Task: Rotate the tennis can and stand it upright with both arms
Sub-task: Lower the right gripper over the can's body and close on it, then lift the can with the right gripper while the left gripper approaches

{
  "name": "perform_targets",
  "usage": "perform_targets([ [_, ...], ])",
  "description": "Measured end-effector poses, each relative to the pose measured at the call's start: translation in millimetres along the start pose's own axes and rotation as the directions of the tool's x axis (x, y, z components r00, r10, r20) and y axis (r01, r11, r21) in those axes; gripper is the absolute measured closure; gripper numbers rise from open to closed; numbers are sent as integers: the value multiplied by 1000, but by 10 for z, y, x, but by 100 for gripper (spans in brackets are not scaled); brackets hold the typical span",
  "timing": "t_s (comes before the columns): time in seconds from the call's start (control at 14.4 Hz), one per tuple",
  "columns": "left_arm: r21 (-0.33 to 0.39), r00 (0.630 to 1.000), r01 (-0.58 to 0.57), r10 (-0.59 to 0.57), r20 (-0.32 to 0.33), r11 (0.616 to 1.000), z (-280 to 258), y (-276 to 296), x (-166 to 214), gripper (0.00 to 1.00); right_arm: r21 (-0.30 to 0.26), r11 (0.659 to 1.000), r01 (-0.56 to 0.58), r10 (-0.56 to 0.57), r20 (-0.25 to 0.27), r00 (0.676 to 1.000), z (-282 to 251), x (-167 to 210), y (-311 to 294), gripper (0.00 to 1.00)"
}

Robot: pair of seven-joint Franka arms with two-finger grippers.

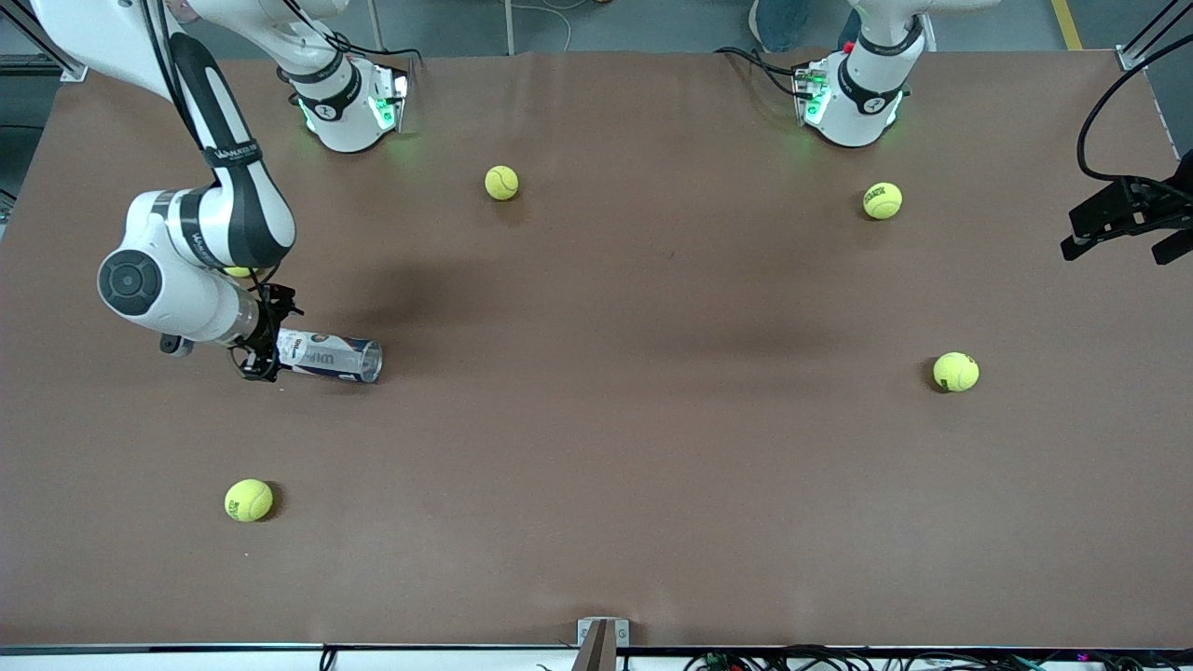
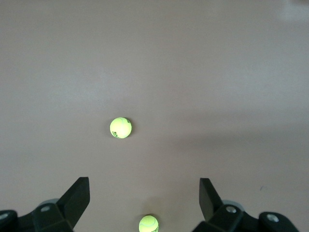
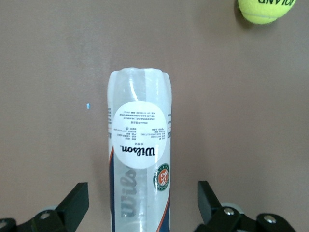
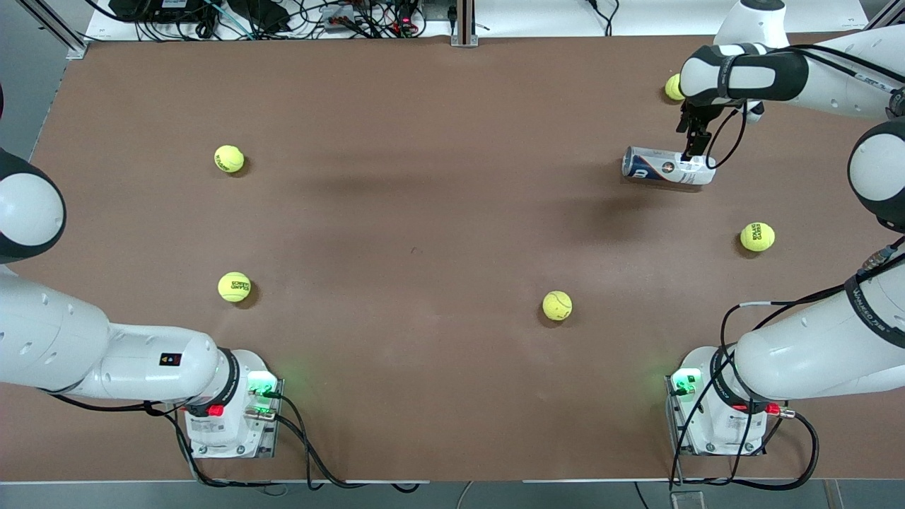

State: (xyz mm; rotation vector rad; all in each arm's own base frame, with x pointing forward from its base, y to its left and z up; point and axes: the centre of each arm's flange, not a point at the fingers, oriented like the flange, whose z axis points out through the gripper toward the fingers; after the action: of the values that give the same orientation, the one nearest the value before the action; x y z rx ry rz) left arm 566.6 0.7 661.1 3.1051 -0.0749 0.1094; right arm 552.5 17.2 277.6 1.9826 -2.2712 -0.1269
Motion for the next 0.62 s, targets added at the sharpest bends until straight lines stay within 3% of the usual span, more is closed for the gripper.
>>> perform_targets([
  [0.62,0,1000,0,0,0,1000,1,0,0,0,53,999,-5,5,-1,1000,723,51,-50,0],
])
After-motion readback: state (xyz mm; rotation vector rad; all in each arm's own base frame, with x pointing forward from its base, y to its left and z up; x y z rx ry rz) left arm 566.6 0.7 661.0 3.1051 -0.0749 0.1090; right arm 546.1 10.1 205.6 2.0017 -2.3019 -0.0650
